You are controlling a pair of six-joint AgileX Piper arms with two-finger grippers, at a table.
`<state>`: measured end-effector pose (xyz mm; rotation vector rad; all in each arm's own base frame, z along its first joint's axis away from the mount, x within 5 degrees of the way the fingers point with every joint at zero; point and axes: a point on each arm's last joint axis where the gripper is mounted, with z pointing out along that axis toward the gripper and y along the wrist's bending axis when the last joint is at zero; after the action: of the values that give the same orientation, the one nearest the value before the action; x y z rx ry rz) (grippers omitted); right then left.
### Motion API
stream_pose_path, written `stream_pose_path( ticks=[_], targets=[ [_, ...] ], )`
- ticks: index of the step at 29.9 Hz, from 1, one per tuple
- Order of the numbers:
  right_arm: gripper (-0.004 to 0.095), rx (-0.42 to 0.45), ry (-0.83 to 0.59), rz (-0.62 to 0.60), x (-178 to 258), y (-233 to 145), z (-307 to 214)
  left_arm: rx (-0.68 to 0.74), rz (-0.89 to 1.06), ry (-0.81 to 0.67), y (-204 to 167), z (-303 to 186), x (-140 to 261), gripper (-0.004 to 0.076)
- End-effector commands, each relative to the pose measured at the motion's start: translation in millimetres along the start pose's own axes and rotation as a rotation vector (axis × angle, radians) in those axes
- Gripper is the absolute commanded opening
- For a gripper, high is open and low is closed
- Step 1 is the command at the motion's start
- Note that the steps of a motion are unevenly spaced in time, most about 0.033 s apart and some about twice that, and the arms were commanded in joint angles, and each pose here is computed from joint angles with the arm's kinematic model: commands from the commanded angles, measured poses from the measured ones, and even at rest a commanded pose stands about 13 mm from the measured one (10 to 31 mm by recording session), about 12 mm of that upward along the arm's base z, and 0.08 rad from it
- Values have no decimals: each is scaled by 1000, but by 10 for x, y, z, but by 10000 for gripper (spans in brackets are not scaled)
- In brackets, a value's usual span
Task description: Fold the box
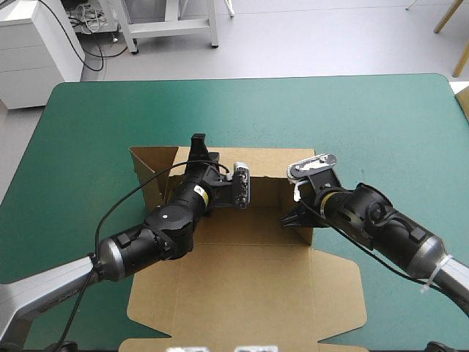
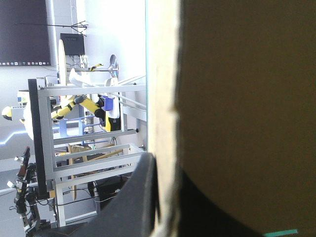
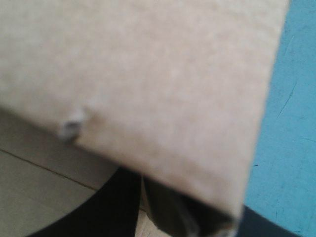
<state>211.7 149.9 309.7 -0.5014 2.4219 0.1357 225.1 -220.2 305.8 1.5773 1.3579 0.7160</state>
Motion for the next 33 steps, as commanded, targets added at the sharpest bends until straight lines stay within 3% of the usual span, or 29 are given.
stream_pose_path(
  ticks=[1, 5, 11, 14, 20, 22, 33],
  targets=[
    [164, -37, -132, 18, -139, 38, -165, -25, -43, -35, 96, -85, -24, -8],
    [-17, -37, -132, 20, -139, 38, -165, -24, -44, -35, 95, -85, -23, -8],
    [-16, -32, -139, 13, -145, 34, -166, -24, -43, -35, 95, -85, -23, 6],
    [-16, -38, -152, 13, -157, 39, -168, -23, -45, -33, 94, -85, -22, 82],
    [-16, -46, -169, 21, -173, 46, -170, -24, -44, -25, 94, -87, -17, 349],
    [-16, -46, -169, 21, -173, 46, -170, -25, -40, -13, 86, -99, -24, 403],
    [-16, 12, -202, 27, -202, -6, -169, -40, 36, 48, -59, -355, -254, 413]
  ],
)
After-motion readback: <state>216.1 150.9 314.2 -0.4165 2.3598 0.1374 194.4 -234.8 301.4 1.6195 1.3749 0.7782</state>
